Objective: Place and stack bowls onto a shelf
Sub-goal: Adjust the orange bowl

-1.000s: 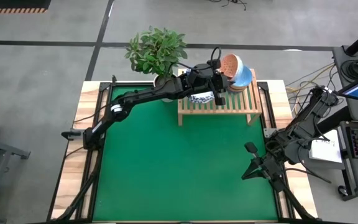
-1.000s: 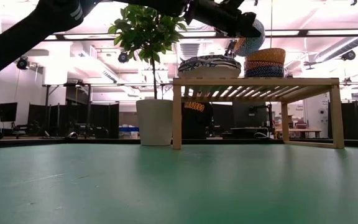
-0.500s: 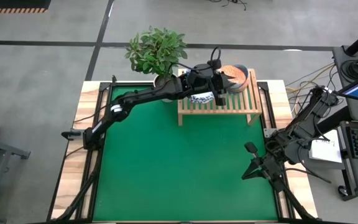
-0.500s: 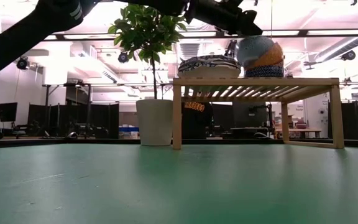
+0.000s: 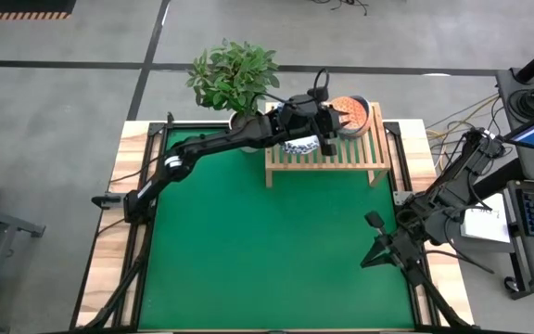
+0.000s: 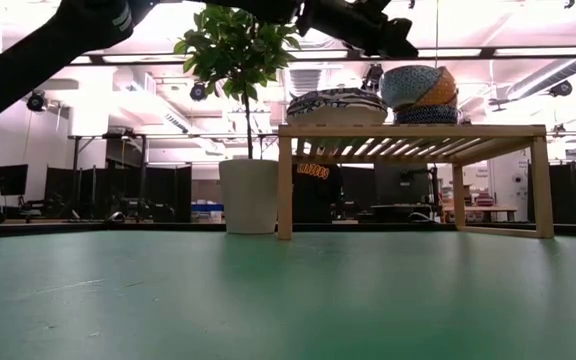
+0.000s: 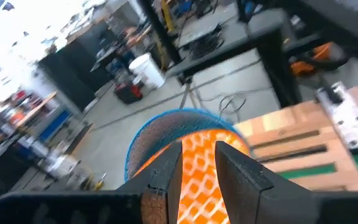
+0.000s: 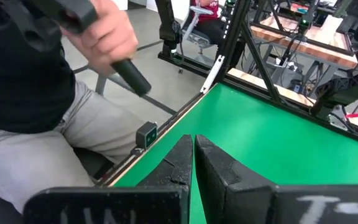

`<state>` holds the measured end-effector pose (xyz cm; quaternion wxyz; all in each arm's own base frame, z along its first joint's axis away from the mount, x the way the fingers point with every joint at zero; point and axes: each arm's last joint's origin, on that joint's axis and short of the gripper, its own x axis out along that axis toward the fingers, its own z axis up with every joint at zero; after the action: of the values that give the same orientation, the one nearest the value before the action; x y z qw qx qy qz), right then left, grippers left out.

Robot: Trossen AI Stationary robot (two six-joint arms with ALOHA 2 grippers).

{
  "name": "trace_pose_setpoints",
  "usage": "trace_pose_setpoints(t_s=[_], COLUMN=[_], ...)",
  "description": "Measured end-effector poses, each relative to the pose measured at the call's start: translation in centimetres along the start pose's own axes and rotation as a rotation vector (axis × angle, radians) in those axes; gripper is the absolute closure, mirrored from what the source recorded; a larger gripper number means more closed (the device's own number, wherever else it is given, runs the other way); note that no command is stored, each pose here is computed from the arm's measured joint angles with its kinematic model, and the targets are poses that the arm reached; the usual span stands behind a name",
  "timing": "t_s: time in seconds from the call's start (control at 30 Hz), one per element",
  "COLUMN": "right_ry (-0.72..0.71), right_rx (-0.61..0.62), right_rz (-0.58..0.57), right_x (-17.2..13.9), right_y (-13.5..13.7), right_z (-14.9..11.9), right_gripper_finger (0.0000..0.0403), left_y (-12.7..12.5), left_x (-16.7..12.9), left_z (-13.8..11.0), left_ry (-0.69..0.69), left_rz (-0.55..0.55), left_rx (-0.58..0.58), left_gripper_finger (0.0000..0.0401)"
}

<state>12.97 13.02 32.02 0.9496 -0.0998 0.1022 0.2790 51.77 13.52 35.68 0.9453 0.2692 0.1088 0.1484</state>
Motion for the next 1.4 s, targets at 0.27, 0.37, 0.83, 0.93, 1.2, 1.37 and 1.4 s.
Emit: trace_pose_setpoints(t_s=[0.27,0.37,0.83,0.93,1.2,1.37,1.4], right_ry=[-0.001,-0.006,0.221,0.338,0.678,0.815,0.836], right_rx=[0.142,0.206,0.364,0.408,0.399,0.367,0.355], right_rz=[-0.395,-0.587,-0.958,-1.008,-1.120,-1.002,-0.973], right_x=[-0.2,-0.4,-3.0,-3.7,-5.2,-4.8,-4.6], right_y=[-1.2,-2.0,-10.7,-13.0,-17.2,-19.3,-19.7], right_z=[-0.1,-0.3,3.0,3.9,5.6,5.7,5.5], right_gripper_finger=[0.0394,0.0394,0.0394,0.0394,0.0385,0.0339,0.0327], left_y=[1.6,2.3,3.0,1.7,-1.6,-2.6,-2.8], left_x=[-5.5,-8.7,-22.7,-23.8,-27.0,-28.9,-29.2], left_z=[4.9,7.0,12.0,11.4,7.2,4.4,3.8], left_ry=[0.048,0.065,0.081,0.083,-0.024,-0.083,-0.095], left_rz=[-0.029,-0.087,-0.386,-0.405,-0.360,-0.334,-0.328], left_rx=[0.003,-0.030,-0.206,-0.204,-0.278,-0.351,-0.359], left_gripper_finger=[0.0323,0.0324,0.0365,0.0366,0.0366,0.0366,0.0366])
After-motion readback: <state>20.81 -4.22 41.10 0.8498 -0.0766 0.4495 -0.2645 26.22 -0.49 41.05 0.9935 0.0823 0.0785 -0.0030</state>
